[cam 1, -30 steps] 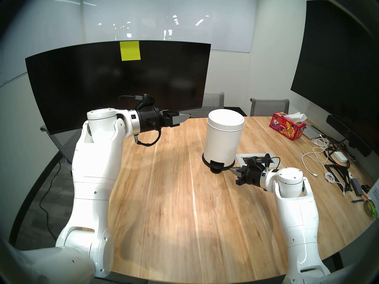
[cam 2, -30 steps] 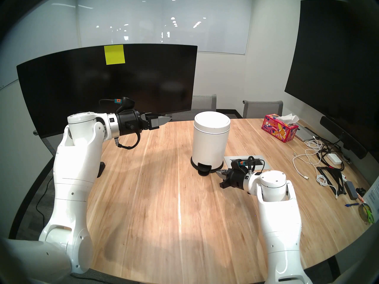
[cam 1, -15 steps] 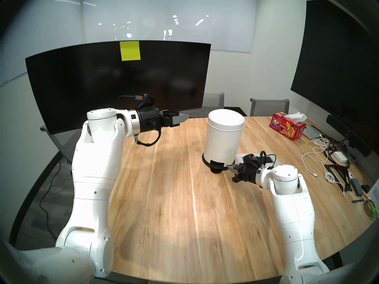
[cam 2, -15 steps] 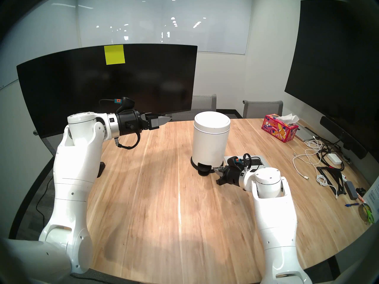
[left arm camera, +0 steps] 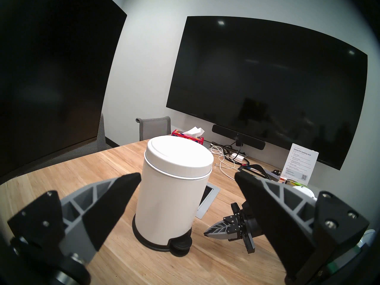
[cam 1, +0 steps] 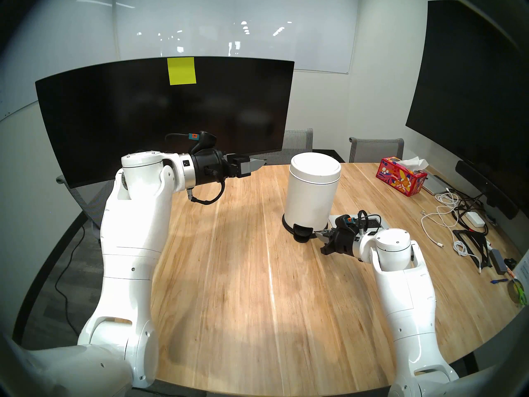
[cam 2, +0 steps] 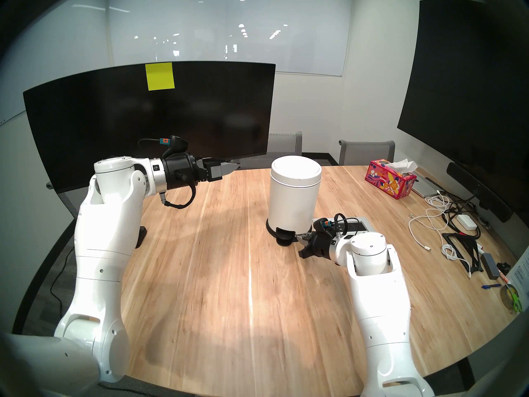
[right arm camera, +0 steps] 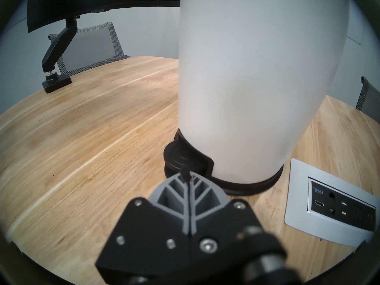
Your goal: Peel the sticky note off the monitor, open the trash can lid and drop the sticker into the trash can
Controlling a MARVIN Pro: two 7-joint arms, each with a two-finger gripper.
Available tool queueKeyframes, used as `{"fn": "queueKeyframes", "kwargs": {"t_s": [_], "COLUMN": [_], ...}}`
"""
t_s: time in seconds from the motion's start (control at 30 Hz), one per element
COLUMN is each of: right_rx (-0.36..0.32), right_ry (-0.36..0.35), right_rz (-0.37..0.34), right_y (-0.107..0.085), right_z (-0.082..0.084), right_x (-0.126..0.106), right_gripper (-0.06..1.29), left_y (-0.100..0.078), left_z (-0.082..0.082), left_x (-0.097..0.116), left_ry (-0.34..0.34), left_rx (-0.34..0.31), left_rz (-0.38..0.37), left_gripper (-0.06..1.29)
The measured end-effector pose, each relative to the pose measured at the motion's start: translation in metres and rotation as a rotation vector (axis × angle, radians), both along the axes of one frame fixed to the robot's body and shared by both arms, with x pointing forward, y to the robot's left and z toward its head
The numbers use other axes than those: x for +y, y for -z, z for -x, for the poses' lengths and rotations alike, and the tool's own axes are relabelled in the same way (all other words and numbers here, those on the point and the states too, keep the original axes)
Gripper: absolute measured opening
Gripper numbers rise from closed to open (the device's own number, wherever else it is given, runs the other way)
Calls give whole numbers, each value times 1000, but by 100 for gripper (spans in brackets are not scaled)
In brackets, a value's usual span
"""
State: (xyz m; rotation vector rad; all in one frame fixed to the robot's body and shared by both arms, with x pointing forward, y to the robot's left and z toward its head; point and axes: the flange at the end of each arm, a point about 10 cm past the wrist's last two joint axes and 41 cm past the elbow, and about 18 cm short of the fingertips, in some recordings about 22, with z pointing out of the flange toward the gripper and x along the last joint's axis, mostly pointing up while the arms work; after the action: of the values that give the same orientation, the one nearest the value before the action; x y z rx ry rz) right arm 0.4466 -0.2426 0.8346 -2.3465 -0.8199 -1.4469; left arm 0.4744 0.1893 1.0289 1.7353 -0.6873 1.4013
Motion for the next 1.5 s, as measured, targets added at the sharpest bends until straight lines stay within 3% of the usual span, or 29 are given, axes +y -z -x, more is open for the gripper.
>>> {"fn": "queueKeyframes", "kwargs": {"t_s": [0.67, 1.5], "right_rx": [47, 111], "right_ry": [-27, -12], "right_rz": [19, 65], "right_y": [10, 22], "right_z": [-6, -10], "right_x": [12, 16], "right_gripper": [-3, -3], "left_y": [0, 0], "left_z": [0, 0], "left_x": [0, 0], "left_ry": [0, 0], "left_rx": [0, 0], "left_rz": [0, 0], "left_gripper": [125, 125]}}
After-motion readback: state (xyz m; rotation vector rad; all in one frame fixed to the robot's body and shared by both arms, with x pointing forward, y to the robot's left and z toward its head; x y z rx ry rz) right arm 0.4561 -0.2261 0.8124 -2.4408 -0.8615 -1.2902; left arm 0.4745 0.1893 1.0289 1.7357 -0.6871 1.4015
